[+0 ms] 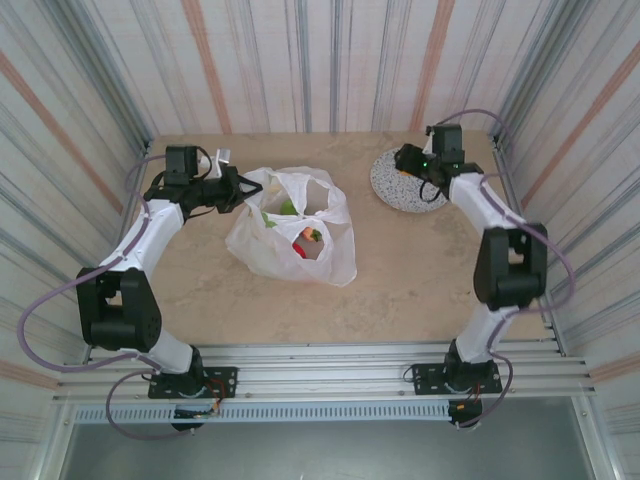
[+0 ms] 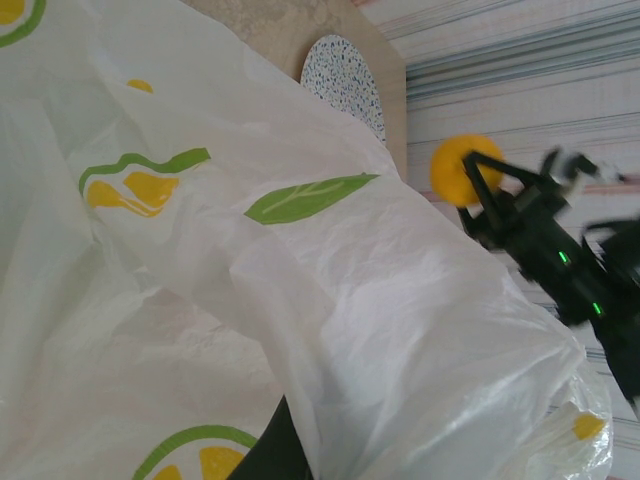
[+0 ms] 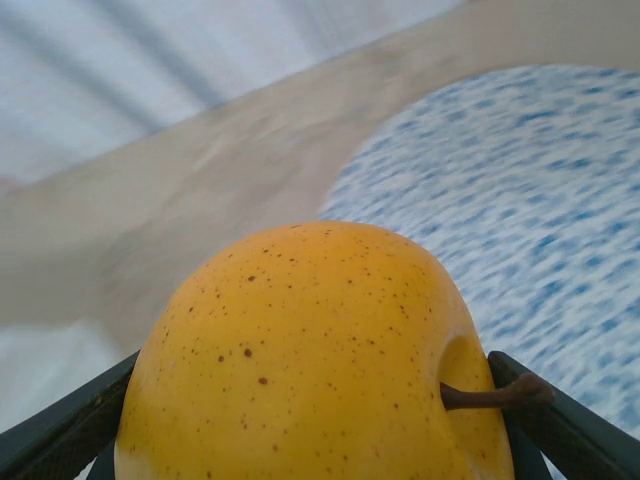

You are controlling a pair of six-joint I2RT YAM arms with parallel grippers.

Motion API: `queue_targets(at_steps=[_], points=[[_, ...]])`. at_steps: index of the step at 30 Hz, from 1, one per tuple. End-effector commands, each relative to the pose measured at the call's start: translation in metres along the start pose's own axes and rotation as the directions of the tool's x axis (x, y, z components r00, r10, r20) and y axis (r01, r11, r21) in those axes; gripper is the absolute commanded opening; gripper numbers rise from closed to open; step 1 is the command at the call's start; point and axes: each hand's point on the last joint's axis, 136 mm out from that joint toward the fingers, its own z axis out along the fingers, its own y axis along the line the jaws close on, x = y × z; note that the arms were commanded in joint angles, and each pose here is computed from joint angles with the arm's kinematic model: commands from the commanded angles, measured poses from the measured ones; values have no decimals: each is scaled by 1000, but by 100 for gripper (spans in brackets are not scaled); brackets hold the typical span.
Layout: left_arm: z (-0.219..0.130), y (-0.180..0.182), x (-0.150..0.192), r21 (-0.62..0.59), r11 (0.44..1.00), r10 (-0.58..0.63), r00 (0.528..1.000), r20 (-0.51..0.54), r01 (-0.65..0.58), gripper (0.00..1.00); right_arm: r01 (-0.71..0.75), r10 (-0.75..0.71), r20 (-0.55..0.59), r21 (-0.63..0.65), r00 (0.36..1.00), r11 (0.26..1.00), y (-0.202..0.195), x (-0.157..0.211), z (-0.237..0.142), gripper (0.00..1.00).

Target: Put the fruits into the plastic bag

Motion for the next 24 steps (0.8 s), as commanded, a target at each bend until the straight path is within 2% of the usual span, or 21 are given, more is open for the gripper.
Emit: queue_targets(at_steps=[1, 5, 8, 13, 17, 24], points=[[-1, 2, 1, 10, 1000, -17, 1000, -9, 17, 0, 134, -137, -2, -189, 991, 973, 57, 36, -47, 72], [-1, 1, 1, 10, 1000, -13, 1000, -6, 13, 0, 202, -222, -17, -345, 975, 917, 91, 91, -101, 72], [-1, 1, 1, 8, 1000, -13, 1000, -4, 13, 0, 264, -289, -1, -406, 957, 875, 103, 121, -136, 72], [-2, 0, 1, 1, 1000, -2, 1000, 1, 2, 0, 325, -372, 8, -506, 928, 799, 114, 163, -166, 72], [-2, 0, 2, -3, 1000, 1, 1000, 0, -1, 0, 328, -401, -7, -561, 916, 760, 122, 186, -160, 72], [0, 0, 3, -3, 1000, 1, 1000, -7, -1, 0, 358, -456, -48, -548, 889, 756, 137, 202, -118, 71]])
